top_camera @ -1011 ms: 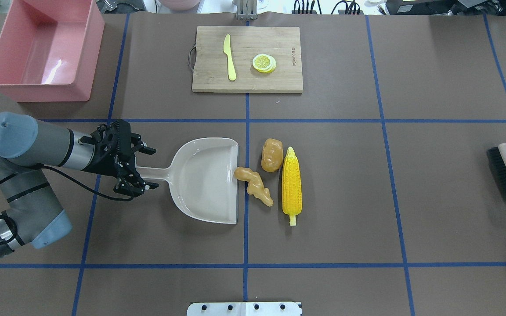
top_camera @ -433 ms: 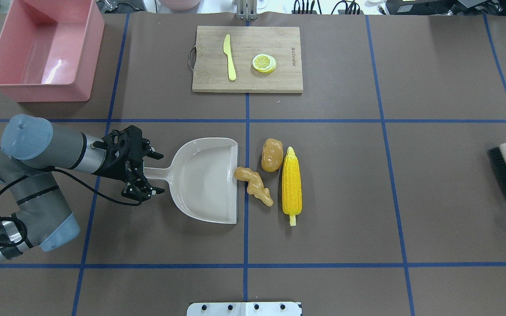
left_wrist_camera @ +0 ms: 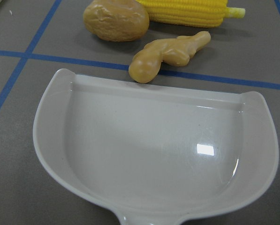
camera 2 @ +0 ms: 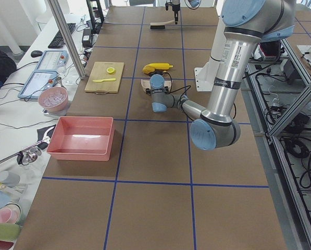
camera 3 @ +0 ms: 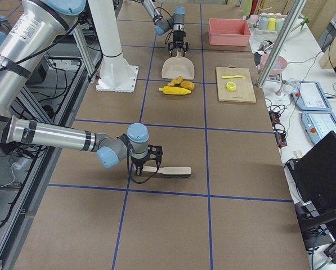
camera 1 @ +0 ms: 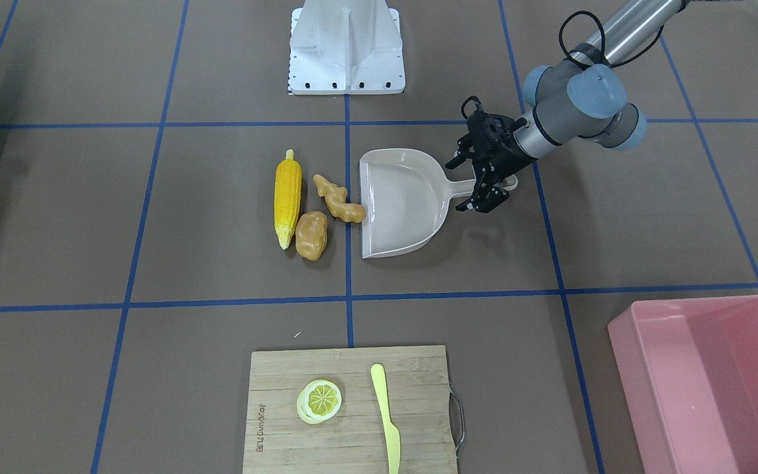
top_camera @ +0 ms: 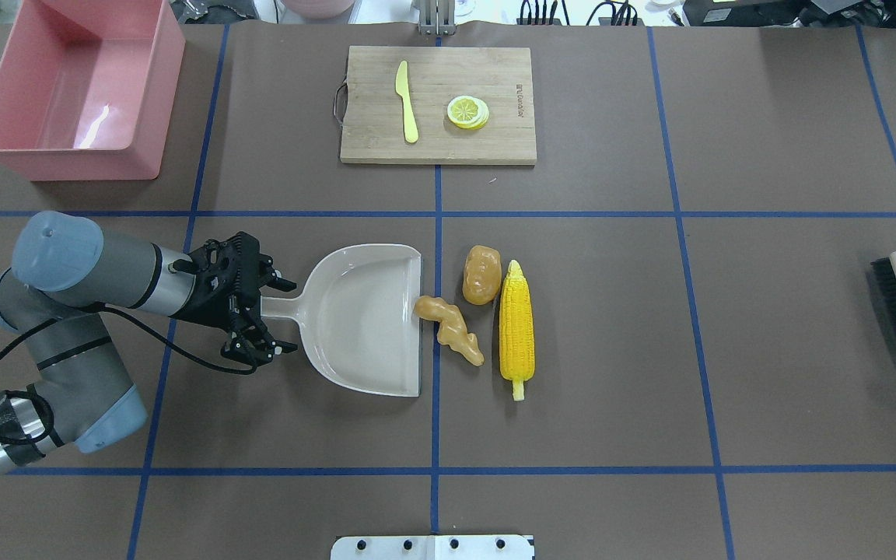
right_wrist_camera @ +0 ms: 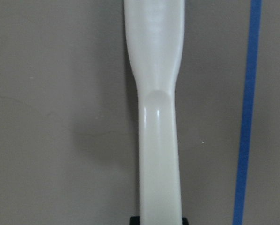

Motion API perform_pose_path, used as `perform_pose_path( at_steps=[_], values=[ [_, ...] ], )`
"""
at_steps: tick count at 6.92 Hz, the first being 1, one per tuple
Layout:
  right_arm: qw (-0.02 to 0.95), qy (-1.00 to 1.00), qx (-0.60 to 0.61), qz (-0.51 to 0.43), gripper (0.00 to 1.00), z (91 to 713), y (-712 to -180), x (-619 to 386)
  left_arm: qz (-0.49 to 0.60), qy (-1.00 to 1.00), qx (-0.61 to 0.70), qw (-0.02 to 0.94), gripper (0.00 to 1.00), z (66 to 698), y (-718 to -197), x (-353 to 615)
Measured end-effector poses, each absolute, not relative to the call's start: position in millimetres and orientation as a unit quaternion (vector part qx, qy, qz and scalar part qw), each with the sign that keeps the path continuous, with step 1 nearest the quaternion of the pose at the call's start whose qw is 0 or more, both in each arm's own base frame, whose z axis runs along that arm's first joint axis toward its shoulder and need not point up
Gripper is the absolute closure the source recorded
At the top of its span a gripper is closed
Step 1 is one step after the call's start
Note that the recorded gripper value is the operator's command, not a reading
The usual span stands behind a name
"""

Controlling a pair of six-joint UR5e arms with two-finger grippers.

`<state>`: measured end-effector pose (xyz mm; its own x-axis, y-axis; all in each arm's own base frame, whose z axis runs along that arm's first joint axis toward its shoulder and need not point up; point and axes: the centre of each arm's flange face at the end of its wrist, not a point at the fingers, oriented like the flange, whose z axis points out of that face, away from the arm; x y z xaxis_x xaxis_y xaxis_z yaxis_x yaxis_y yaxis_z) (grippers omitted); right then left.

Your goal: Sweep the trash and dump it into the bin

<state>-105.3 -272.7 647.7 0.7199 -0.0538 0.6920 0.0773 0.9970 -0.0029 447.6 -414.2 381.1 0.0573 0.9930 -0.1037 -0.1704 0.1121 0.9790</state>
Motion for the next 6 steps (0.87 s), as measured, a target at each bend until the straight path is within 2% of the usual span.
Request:
perform_pose_path(
  at_steps=[2, 6],
  values=[
    [0.919, -0.391, -0.001, -0.057, 1.00, 586.6, -284.0, -124.5, 0.502, 0.470, 0.439, 0.579, 0.02, 382.2, -412.6, 445.9],
    [0.918, -0.387, -0.011, -0.088, 1.00, 427.3, -349.2, -235.4, 0.502, 0.473, 0.444, 0.573, 0.02, 386.4, -410.2, 442.9]
  ],
)
